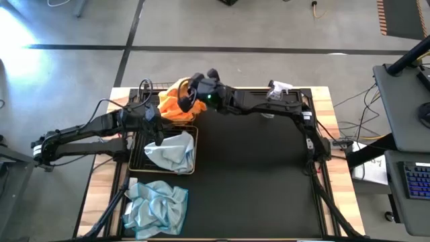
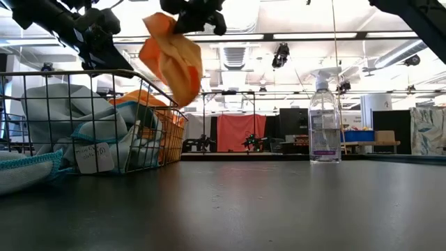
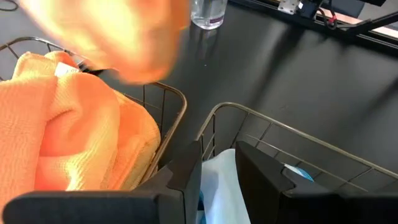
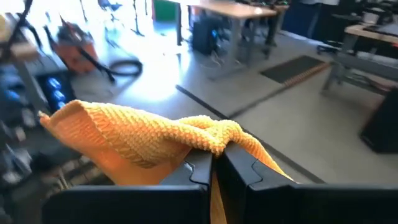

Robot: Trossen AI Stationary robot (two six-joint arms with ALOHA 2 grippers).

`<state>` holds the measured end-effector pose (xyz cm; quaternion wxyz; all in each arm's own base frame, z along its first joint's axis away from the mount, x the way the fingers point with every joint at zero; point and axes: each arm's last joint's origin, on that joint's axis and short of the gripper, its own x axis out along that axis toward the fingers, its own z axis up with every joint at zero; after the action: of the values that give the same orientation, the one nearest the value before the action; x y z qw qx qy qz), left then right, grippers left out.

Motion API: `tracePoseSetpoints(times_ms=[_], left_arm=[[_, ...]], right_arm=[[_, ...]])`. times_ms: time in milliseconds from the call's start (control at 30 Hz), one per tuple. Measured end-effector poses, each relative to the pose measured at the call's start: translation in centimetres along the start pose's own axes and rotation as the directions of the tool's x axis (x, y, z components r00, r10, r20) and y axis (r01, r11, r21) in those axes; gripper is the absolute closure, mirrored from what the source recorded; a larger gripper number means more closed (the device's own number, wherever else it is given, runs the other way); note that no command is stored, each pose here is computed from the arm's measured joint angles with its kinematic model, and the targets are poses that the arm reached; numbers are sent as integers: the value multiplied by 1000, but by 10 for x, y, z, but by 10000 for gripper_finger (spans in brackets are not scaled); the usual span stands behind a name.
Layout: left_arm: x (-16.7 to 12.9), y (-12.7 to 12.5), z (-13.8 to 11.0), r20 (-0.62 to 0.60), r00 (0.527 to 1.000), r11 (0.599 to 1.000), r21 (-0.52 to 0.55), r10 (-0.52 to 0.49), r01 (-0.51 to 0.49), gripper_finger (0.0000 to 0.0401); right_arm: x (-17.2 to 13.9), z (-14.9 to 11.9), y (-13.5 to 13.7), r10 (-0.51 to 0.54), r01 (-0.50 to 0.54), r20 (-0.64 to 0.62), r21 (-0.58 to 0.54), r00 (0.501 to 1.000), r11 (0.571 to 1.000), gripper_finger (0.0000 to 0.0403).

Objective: Sort microfiber towel by color & place in baskets
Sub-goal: Put the yellow towel into the top wire basket

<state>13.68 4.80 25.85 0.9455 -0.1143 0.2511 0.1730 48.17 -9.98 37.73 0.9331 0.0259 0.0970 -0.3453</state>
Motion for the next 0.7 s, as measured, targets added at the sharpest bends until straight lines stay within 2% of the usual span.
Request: tracePoseSetpoints(times_ms=[100,333,533,700], left_arm=[[0,0,0,1,1000,1000,-10,0,0,317],[0,0,0,2,1000,999,-38,0,1,317],[0,0,0,3,1000,999,-44,-1,1,317],[0,0,0,3,1000,999,-43,0,0,317]], right_arm=[[7,3,-8,29,-30,28,37,999,999,394],[30,-8,-23,-2,0,33,77,999,997,394],[48,-23,-22,138,-139,14,142,990,980,394],[62,-43,-16,159,-155,-19,132,987,979,394]])
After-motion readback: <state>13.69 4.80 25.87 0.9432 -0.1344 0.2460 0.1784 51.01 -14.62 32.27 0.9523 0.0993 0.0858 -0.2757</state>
